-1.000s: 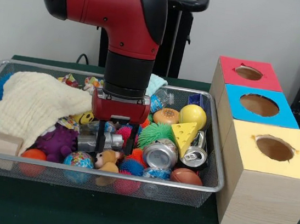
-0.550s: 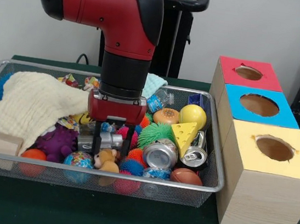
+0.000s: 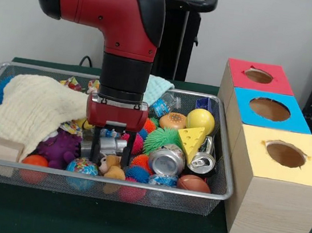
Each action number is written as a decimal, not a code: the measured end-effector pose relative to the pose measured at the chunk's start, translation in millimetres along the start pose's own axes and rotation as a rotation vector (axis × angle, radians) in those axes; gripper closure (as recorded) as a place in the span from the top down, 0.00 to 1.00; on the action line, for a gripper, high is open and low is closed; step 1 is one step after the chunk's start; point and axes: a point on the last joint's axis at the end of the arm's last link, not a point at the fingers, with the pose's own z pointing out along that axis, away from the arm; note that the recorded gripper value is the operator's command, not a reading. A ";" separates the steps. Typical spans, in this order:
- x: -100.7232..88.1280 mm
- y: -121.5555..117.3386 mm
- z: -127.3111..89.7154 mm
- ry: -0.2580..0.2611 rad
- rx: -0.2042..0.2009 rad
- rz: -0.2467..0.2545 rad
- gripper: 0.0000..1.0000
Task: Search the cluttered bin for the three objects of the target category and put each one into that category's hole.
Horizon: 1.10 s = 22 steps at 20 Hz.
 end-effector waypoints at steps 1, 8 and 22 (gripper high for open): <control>-1.0 0.1 -0.2 -0.005 0.001 0.003 1.00; -7.5 4.6 -1.3 -0.033 0.012 0.021 1.00; -1.9 4.5 0.3 -0.020 0.011 0.037 1.00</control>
